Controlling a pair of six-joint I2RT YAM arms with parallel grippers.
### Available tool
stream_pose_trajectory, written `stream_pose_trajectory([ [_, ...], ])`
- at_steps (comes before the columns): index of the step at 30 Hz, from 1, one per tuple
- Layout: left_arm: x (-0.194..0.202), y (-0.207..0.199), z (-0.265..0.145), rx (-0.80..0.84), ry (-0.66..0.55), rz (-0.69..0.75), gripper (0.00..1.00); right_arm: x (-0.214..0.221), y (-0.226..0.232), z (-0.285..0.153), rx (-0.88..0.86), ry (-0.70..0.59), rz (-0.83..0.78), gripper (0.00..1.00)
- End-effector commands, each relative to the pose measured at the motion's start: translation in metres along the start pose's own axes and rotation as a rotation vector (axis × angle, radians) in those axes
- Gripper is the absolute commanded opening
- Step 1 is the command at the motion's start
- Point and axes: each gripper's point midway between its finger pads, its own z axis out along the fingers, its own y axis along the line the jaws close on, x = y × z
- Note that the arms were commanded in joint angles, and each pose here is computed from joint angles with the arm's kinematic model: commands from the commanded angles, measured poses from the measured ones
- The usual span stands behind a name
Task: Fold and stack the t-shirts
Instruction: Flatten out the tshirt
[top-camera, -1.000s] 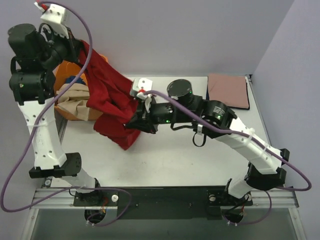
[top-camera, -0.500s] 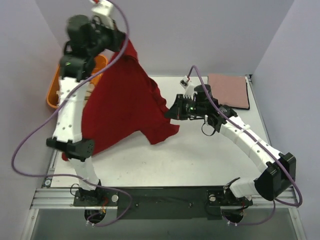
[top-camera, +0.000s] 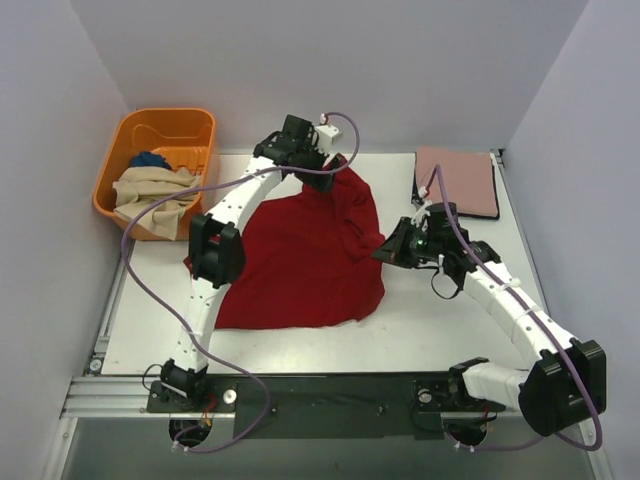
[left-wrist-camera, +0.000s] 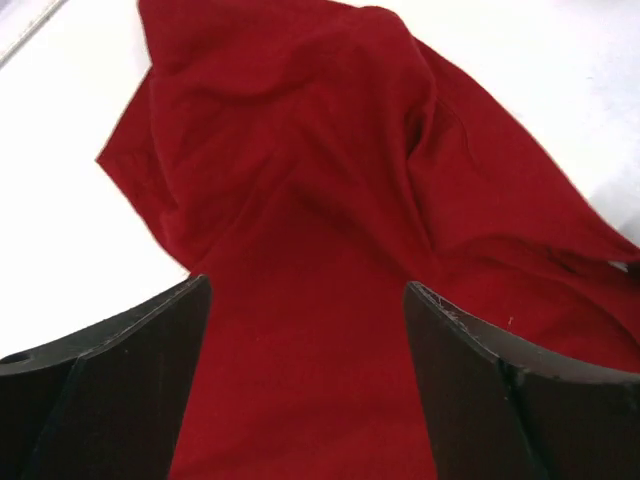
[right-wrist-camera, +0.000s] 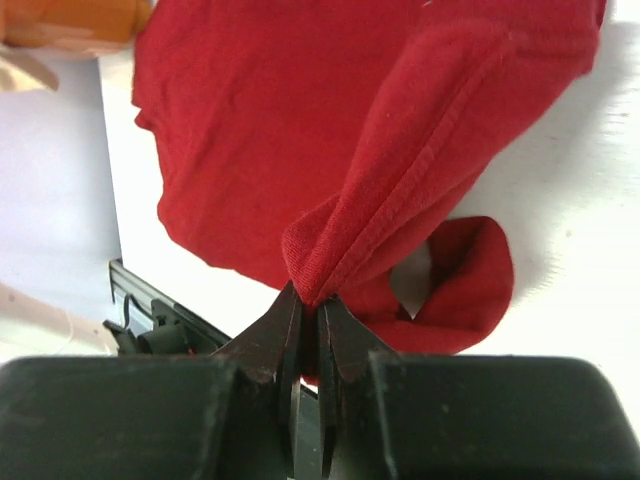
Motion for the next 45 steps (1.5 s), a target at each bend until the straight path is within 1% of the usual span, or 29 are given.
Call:
stream_pose_trajectory([
  [1,-0.094,-0.011,-0.115,0.027,-0.249,0.15,0.89,-0.004,-0.028,0.001,0.078,0.006,0.105,0.0],
  [4,-0.086,-0.017,-0.172,0.02,-0.223,0.254,0.89,-0.015,-0.038,0.001,0.1,-0.007,0.147,0.0],
  [5,-0.056,-0.022,-0.171,0.067,-0.135,0.302,0.88,-0.021,-0.044,-0.002,0.115,-0.025,0.171,0.0],
  [6,-0.052,-0.028,-0.2,0.078,-0.138,0.333,0.85,-0.028,-0.054,-0.005,0.132,-0.048,0.199,0.0],
  [7,-0.006,-0.03,-0.194,0.135,-0.011,0.36,0.8,-0.03,-0.06,-0.006,0.144,-0.058,0.225,0.0],
  [8,0.002,-0.037,-0.219,0.133,-0.01,0.397,0.74,-0.037,-0.069,-0.01,0.154,-0.081,0.252,0.0],
  [9,0.055,-0.038,-0.211,0.179,0.13,0.421,0.65,-0.039,-0.072,-0.01,0.156,-0.083,0.258,0.0],
  [10,0.098,-0.048,-0.221,0.212,0.209,0.433,0.61,-0.044,-0.073,-0.01,0.15,-0.087,0.251,0.0],
  [11,0.117,-0.049,-0.227,0.227,0.239,0.499,0.58,-0.045,-0.075,-0.008,0.152,-0.081,0.244,0.0],
  [12,0.162,-0.062,-0.24,0.278,0.313,0.504,0.58,-0.048,-0.07,-0.007,0.135,-0.08,0.221,0.0],
  [13,0.177,-0.067,-0.247,0.311,0.321,0.588,0.6,-0.048,-0.07,-0.005,0.132,-0.077,0.216,0.0],
  [14,0.214,-0.077,-0.258,0.354,0.375,0.593,0.62,-0.047,-0.067,-0.003,0.117,-0.066,0.21,0.0],
  [16,0.26,-0.088,-0.263,0.403,0.433,0.605,0.76,-0.047,-0.068,-0.003,0.114,-0.063,0.214,0.0],
  [18,0.292,-0.086,-0.258,0.396,0.478,0.621,0.82,-0.047,-0.072,-0.004,0.119,-0.069,0.221,0.0],
  [22,0.318,-0.064,-0.231,0.275,0.487,0.666,0.87,-0.054,-0.066,-0.01,0.109,-0.092,0.201,0.0],
  [27,0.334,-0.047,-0.212,0.199,0.491,0.706,0.87,-0.058,-0.06,-0.016,0.1,-0.112,0.186,0.0],
  [29,0.342,-0.049,-0.209,0.216,0.492,0.722,0.85,-0.058,-0.06,-0.019,0.106,-0.119,0.184,0.0],
  [30,0.351,-0.05,-0.207,0.218,0.499,0.721,0.78,-0.059,-0.059,-0.021,0.109,-0.126,0.181,0.0],
  [31,0.355,-0.048,-0.202,0.198,0.49,0.716,0.67,-0.062,-0.057,-0.024,0.113,-0.139,0.176,0.0],
  [32,0.354,-0.044,-0.2,0.164,0.49,0.706,0.39,-0.063,-0.057,-0.027,0.118,-0.147,0.166,0.0],
  [33,0.348,-0.041,-0.198,0.144,0.476,0.698,0.16,-0.068,-0.052,-0.034,0.122,-0.17,0.148,0.0],
  [34,0.342,-0.035,-0.2,0.089,0.482,0.662,0.0,-0.073,-0.045,-0.043,0.113,-0.199,0.12,0.0],
  [36,0.302,-0.019,-0.208,-0.027,0.433,0.592,0.0,-0.086,-0.028,-0.066,0.104,-0.269,0.054,0.0],
  [38,0.244,-0.003,-0.232,-0.142,0.355,0.508,0.0,-0.105,-0.003,-0.098,0.088,-0.367,-0.039,0.0],
  [39,0.198,0.003,-0.255,-0.189,0.287,0.488,0.0,-0.114,0.011,-0.115,0.078,-0.411,-0.097,0.0],
  [40,0.182,0.004,-0.269,-0.209,0.262,0.432,0.0,-0.12,0.028,-0.135,0.053,-0.469,-0.141,0.0],
  [41,0.137,0.005,-0.297,-0.249,0.183,0.419,0.0,-0.129,0.049,-0.156,0.024,-0.527,-0.205,0.0],
  [42,0.123,0.005,-0.311,-0.262,0.161,0.396,0.0,-0.131,0.063,-0.175,0.002,-0.576,-0.247,0.0],
  [45,0.047,0.003,-0.386,-0.377,-0.012,0.393,0.0,-0.143,0.111,-0.239,-0.048,-0.742,-0.372,0.0],
])
